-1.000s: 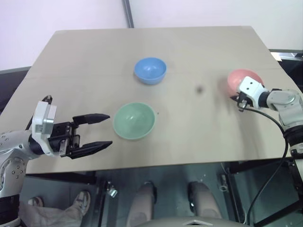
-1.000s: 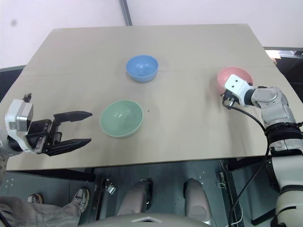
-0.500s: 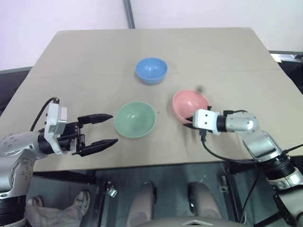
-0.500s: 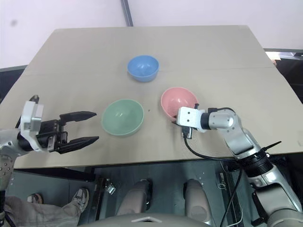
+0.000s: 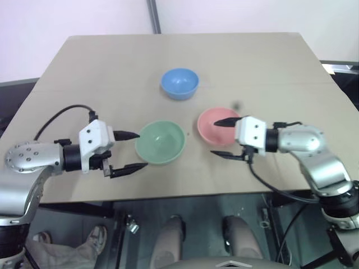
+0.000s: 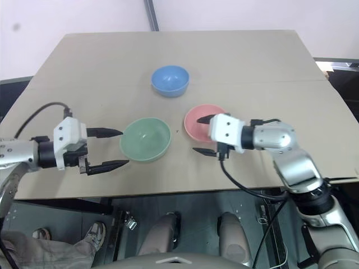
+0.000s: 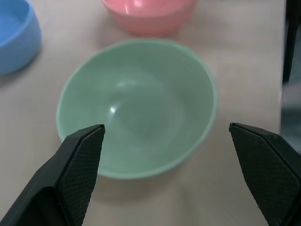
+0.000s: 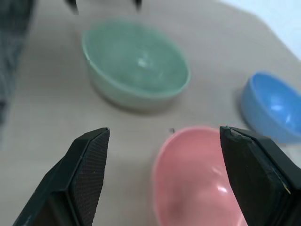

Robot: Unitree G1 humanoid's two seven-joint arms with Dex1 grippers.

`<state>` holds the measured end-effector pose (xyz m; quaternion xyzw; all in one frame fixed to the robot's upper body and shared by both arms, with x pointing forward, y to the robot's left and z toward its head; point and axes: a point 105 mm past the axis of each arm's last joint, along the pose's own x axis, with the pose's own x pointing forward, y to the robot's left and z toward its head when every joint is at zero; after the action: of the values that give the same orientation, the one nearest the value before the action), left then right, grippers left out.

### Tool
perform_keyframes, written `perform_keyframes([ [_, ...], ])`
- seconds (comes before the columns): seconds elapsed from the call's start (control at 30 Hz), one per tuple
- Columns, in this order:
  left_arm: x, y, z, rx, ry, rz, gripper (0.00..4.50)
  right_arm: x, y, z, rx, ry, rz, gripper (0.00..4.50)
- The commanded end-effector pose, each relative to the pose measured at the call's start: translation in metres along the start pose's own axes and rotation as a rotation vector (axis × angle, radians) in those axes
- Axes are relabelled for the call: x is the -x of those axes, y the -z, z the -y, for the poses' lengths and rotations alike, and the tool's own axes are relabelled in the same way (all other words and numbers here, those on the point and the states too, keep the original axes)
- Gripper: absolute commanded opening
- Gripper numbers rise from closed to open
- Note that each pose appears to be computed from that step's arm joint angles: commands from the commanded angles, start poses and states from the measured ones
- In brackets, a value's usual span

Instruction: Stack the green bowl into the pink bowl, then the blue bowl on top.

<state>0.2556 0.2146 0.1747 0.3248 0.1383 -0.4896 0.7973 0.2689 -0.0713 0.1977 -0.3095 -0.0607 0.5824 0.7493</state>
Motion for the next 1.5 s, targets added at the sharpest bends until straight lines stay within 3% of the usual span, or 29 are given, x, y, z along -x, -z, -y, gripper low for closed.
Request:
perform_keyframes([
  [0.03, -0.007, -0.012, 0.002, -0.197, 0.051, -0.079, 4.5, 0.014, -0.012, -0.013, -0.046, -0.034, 0.024, 4.05],
  [0.13, -0.012, -0.005, 0.004, -0.33, 0.121, -0.194, 4.5, 0.02, -0.004, -0.017, -0.067, -0.01, -0.019, 4.05],
  [0.23, -0.017, -0.003, 0.004, -0.363, 0.141, -0.212, 4.5, 0.021, -0.004, -0.017, -0.082, 0.015, -0.025, 4.05],
  [0.27, -0.017, -0.002, 0.004, -0.369, 0.149, -0.216, 4.24, 0.022, -0.004, -0.017, -0.085, 0.025, -0.028, 4.07],
  [0.37, -0.019, 0.0, 0.005, -0.394, 0.169, -0.224, 3.37, 0.024, -0.002, -0.017, -0.091, 0.045, -0.041, 4.08],
  [0.6, -0.022, 0.002, 0.003, -0.437, 0.181, -0.226, 0.14, 0.028, 0.003, -0.015, -0.099, 0.091, -0.068, 4.08],
  [0.77, -0.022, -0.011, 0.0, -0.439, 0.174, -0.17, 0.04, 0.03, 0.006, -0.014, -0.102, 0.107, -0.076, 4.08],
  [1.17, -0.017, -0.081, -0.043, -0.523, 0.125, -0.052, 0.04, 0.031, 0.01, -0.01, -0.1, 0.135, -0.091, 4.08],
  [1.33, -0.035, -0.109, -0.051, -0.6, 0.191, 0.006, 0.04, 0.037, 0.013, -0.009, -0.108, 0.177, -0.124, 4.08],
  [1.5, -0.061, -0.115, -0.049, -0.692, 0.307, 0.046, 0.04, 0.053, 0.018, -0.011, -0.12, 0.237, -0.171, 4.08],
])
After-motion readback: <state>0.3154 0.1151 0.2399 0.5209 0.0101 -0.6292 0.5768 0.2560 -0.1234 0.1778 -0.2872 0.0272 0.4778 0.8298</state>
